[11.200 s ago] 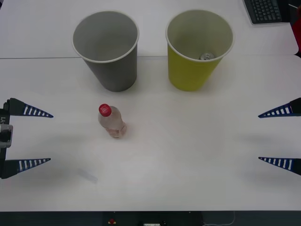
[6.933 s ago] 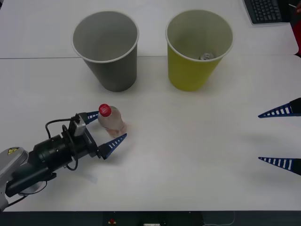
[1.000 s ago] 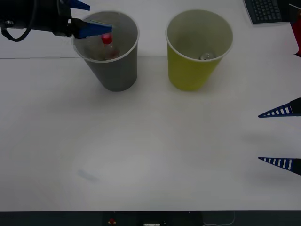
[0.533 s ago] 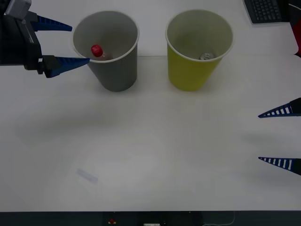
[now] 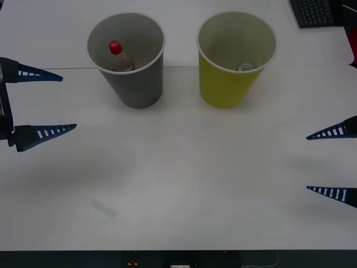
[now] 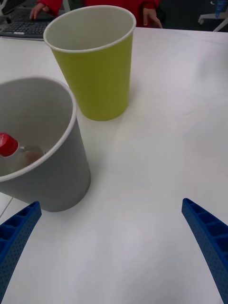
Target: Put the can into the green bin and the plastic bottle into the gray bin
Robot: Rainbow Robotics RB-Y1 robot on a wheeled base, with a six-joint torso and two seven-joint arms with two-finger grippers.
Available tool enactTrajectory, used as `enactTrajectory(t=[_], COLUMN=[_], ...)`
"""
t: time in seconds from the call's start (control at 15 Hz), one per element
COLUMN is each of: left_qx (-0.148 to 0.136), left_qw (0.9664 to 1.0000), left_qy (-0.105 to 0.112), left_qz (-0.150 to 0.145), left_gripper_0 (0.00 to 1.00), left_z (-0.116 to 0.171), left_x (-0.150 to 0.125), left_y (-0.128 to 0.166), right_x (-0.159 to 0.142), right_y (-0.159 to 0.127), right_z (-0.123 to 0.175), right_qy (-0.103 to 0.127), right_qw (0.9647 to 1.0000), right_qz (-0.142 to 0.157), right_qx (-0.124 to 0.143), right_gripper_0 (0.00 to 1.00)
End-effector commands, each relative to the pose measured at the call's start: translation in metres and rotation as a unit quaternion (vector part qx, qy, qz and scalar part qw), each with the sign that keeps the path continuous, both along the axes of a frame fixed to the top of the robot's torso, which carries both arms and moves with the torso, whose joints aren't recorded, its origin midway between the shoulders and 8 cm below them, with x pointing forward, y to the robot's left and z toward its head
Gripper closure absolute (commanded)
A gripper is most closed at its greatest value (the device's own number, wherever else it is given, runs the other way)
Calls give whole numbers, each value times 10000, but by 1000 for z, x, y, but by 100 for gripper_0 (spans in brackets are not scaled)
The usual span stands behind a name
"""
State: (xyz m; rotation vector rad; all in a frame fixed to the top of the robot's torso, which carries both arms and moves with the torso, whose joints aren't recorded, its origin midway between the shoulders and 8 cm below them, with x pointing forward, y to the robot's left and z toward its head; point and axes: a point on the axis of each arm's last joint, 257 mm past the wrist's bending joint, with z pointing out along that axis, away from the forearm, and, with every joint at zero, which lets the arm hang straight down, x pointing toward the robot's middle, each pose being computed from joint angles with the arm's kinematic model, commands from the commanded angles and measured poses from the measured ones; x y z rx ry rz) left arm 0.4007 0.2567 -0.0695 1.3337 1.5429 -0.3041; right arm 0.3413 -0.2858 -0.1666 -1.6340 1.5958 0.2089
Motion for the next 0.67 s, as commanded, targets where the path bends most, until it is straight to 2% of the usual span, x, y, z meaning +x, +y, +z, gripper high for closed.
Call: enactTrajectory(t=[0.07,0.4,0.67], left_qx=[179,346,441], left_qw=[9997,9985,9978], left_qy=[132,394,435], left_qz=[-48,-129,-215], left_gripper_0=[0,0,0], left_z=[-24,-50,-61], left_x=[-18,-39,-49], left_y=[14,24,24], right_x=[0,0,0], right_y=[0,0,0], right_z=[0,0,0], right_qy=[0,0,0], right_qw=[10000,10000,10000], right_qz=[0,0,0], right_qx=[0,0,0], right_gripper_0=[0,0,0])
